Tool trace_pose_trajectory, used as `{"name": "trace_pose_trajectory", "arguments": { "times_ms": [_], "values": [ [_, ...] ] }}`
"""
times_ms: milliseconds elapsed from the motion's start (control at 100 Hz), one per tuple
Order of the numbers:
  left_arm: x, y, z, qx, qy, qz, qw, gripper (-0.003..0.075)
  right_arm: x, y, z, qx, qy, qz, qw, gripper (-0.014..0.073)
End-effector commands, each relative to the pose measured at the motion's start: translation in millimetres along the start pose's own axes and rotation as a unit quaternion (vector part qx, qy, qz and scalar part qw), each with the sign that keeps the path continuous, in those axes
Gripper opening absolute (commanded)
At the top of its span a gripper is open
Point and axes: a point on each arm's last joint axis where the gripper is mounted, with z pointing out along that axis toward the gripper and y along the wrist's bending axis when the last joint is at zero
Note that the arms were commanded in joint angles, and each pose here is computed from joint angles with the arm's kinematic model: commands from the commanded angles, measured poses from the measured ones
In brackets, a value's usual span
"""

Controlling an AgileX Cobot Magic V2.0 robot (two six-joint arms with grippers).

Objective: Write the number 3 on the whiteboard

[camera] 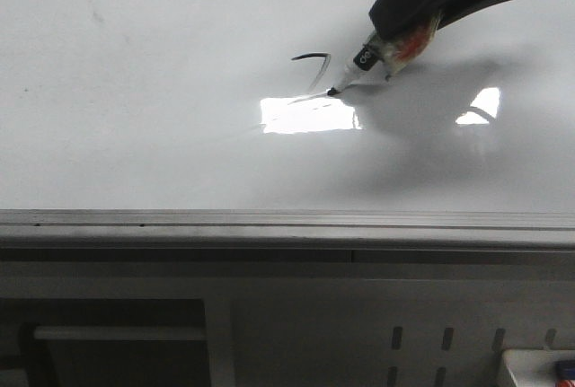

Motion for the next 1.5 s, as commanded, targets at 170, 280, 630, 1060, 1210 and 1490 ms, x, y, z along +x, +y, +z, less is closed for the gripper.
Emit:
{"name": "trace_pose_trajectory", "arguments": {
  "times_ms": [170,280,630,1060,1210,1490],
  "values": [
    [-13,5,-2,-0.017,-0.042,-0.016,0.999,-0.002,10,12,21,0.002,-0.018,-0.016,1.0,-0.0053],
    [-13,5,-2,-0.017,-0.042,-0.016,0.999,-0.002,12,17,34,-0.005,-0.01,-0.011,1.0,-0.0053],
    [-13,5,-2,-0.017,-0.042,-0.016,0.999,-0.002,0,24,9,-0.026,-0.044,0.009,0.999,-0.0053],
    [-21,5,4,-0.004,-0.07,-0.054,0.996,0.0134,-35,58,-147,-0.061,-0.219,-0.087,0.97,-0.0053],
    [-24,0,27,0.094,0.002,-0.009,0.996,0.0269,-27,62,-140,-0.077,-0.171,-0.149,0.971,-0.0053],
    [-57,-2,59,0.224,0.0,0.047,0.974,0.0386,-22,98,-121,-0.157,-0.157,-0.326,0.919,-0.0053]
  ]
}}
